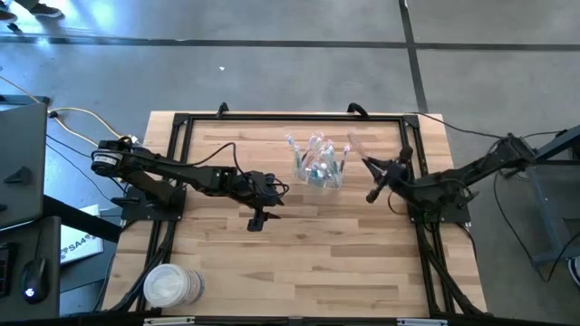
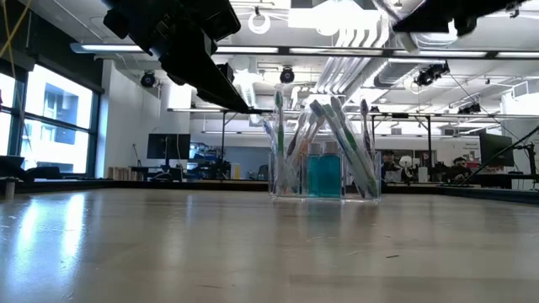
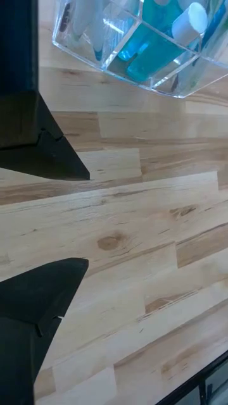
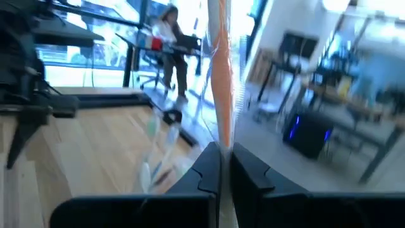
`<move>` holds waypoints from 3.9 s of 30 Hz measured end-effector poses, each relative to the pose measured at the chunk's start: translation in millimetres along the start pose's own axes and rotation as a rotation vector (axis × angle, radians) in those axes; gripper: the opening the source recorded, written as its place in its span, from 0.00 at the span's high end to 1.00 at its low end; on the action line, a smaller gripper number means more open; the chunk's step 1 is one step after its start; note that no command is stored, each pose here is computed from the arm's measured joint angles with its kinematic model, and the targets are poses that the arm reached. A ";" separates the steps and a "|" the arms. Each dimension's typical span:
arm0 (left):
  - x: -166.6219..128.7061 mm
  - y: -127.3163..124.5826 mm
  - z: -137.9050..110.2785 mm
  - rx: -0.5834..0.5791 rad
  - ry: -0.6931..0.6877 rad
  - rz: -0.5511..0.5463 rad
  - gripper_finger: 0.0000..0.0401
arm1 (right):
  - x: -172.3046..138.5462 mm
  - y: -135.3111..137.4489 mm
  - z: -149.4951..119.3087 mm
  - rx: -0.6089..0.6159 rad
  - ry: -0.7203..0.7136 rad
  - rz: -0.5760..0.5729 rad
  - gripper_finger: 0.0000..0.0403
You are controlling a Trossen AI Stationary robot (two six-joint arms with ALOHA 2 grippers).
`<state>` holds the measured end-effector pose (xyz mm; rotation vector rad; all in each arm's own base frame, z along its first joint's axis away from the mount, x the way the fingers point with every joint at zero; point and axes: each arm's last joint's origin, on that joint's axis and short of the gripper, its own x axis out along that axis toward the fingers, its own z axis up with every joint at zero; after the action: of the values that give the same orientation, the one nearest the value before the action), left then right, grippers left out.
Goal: Pick & Place toothbrushing station
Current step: Put the orange toothbrush into the transparent organizer
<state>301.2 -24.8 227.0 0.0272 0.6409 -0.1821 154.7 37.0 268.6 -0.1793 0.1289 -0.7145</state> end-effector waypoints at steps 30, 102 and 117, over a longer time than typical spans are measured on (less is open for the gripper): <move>-7.2 -9.0 22.8 -0.196 -0.061 -0.333 0.48 | 1.0 146.7 36.0 -0.701 -0.185 0.049 0.98; -74.8 -14.6 60.4 -0.901 -0.219 -0.496 0.48 | 70.4 172.4 41.6 -1.187 -0.246 0.105 0.98; -67.3 -13.8 59.5 -0.768 -0.239 -0.469 0.48 | 71.8 171.6 38.7 -1.177 -0.208 0.096 0.98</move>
<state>281.1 -32.5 315.2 -0.8786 0.4361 -0.3738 324.9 121.4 266.9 -1.3576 0.3465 -0.4444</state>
